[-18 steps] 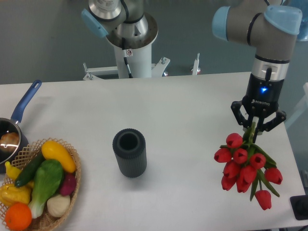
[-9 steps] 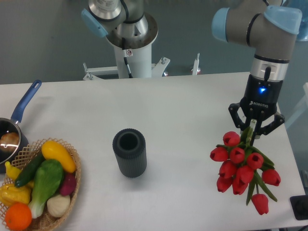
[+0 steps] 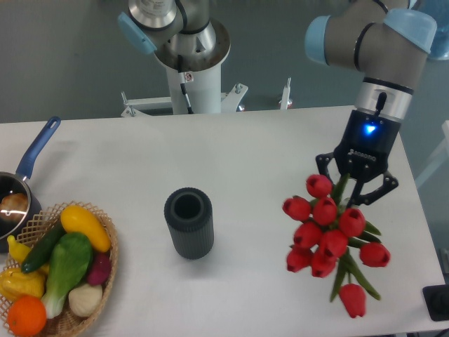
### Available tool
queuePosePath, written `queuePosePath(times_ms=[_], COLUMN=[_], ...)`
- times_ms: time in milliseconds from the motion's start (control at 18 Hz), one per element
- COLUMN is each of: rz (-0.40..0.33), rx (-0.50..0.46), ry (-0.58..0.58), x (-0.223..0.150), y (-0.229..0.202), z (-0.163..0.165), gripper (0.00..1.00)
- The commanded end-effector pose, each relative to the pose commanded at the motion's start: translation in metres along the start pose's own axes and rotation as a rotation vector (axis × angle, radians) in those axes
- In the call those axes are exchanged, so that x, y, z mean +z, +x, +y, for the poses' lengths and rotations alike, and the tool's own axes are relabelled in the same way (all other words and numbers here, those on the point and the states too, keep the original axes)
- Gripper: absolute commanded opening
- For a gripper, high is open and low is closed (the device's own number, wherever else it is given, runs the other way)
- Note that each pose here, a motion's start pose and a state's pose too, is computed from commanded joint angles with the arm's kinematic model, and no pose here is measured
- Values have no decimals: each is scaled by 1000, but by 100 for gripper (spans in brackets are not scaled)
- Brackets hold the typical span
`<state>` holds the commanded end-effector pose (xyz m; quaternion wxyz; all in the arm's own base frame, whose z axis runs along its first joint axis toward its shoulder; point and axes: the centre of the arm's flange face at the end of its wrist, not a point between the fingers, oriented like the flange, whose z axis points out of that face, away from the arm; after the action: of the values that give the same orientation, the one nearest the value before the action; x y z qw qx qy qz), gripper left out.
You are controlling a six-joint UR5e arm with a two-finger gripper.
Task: Insert the flowers into the vase
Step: 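Lift the tulip bunch and carry it over the grey vase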
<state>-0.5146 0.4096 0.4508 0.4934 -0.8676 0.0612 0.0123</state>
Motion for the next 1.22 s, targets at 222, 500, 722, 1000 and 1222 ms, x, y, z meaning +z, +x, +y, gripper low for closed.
queuePosePath(times_ms=[222, 500, 722, 1000, 1222], rz=[61, 117, 185, 248, 276], rx=[-21, -16, -17, -26, -34], ry=[127, 218, 235, 287, 295], x=[-6, -7, 16, 29, 33], y=[16, 44, 76, 101, 123], z=[-4, -15, -23, -26, -26], gripper=[21, 21, 21, 21, 21])
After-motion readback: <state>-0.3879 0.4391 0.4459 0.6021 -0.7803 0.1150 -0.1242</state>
